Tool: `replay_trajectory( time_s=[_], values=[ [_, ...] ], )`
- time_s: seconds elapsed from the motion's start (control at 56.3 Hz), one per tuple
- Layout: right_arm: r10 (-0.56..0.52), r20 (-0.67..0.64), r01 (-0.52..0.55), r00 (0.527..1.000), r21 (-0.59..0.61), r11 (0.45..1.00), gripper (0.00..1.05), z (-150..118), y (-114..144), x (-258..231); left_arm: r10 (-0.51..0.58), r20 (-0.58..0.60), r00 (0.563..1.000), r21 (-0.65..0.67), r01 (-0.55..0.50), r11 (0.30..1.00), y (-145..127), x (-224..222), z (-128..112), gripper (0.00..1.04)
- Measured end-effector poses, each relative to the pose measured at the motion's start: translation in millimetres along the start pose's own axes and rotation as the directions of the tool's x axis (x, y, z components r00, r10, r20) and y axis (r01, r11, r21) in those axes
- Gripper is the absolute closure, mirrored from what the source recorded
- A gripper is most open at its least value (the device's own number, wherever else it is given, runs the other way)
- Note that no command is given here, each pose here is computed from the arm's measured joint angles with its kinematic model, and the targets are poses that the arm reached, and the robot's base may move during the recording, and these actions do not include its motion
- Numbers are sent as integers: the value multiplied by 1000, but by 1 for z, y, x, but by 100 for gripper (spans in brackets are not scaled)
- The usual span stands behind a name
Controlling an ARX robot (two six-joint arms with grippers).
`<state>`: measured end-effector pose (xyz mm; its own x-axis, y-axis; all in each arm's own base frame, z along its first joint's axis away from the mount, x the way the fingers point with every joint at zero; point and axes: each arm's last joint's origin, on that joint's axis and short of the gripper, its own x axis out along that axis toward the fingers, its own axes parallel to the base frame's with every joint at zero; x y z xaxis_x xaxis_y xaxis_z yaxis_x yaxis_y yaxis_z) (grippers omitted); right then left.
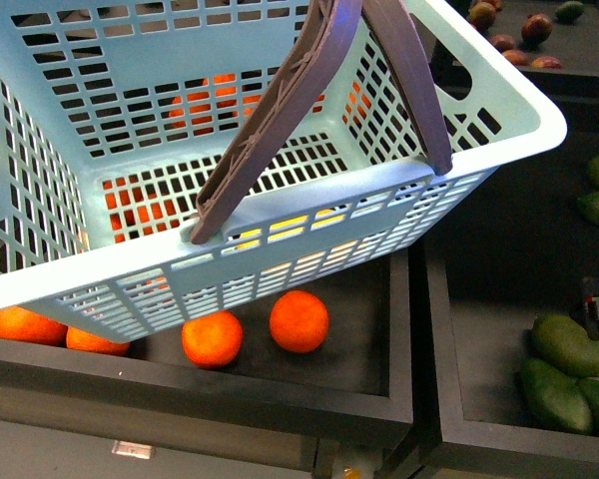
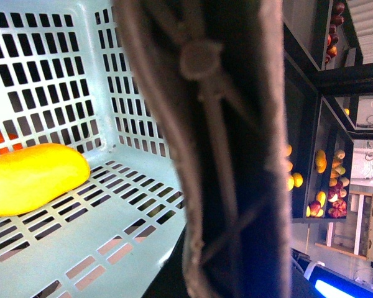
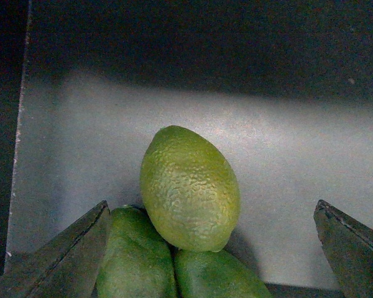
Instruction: Pick mango and avocado into basket
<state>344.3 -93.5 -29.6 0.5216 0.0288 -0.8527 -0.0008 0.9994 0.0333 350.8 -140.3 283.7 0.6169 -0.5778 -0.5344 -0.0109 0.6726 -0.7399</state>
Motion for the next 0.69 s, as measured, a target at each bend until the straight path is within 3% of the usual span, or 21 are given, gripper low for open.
replay_trajectory(
  time_s=[0.693],
  values=[
    [3,-82,-1,997,27,1000,8,-18,11,50,-1,-2,1000,0,1,1000,0,0,0,99]
  ],
)
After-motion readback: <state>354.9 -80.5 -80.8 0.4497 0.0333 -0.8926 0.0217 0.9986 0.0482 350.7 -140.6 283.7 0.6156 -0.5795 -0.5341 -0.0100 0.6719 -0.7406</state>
